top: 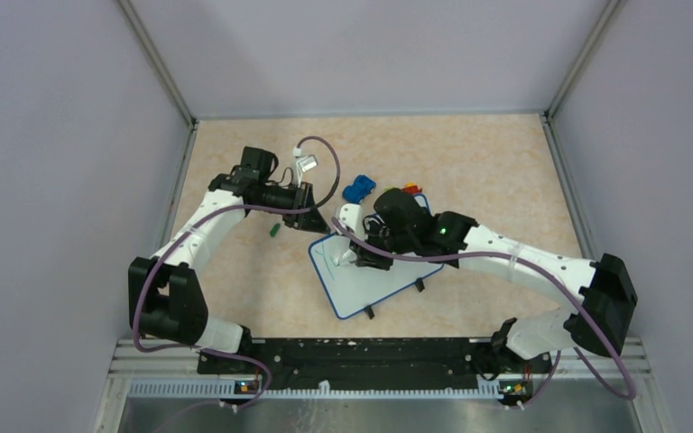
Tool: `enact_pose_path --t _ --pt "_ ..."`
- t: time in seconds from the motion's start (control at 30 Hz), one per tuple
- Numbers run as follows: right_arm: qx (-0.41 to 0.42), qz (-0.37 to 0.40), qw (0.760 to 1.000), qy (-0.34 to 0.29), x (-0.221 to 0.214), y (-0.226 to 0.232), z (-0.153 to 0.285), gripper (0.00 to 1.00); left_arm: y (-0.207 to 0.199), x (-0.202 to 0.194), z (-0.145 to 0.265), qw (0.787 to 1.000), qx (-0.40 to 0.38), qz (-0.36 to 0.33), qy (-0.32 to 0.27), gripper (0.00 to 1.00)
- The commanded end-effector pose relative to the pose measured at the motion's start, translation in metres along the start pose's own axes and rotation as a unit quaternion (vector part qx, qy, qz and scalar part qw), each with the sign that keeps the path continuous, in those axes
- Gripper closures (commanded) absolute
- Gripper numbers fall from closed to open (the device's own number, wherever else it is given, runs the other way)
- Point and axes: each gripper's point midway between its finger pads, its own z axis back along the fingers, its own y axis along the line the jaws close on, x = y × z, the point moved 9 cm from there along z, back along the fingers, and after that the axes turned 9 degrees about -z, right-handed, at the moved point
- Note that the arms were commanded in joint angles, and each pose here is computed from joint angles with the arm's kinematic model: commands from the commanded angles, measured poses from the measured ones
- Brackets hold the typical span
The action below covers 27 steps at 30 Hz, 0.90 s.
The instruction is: Write a sentence on the whiteboard
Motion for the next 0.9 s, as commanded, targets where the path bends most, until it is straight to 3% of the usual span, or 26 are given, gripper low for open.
enact_pose_path --t 0.0,0.87 --pt "-0.052 0.004 0.998 -0.032 0.017 -0.012 0.015 1.00 -0.003 0.004 0.000 1.000 -0.011 -0.012 -0.011 0.73" --pt "-0.072 -0.006 0.996 -0.060 0.038 -0.018 0.012 1.00 -0.003 0.002 0.000 1.000 -0.013 -0.012 -0.012 0.74"
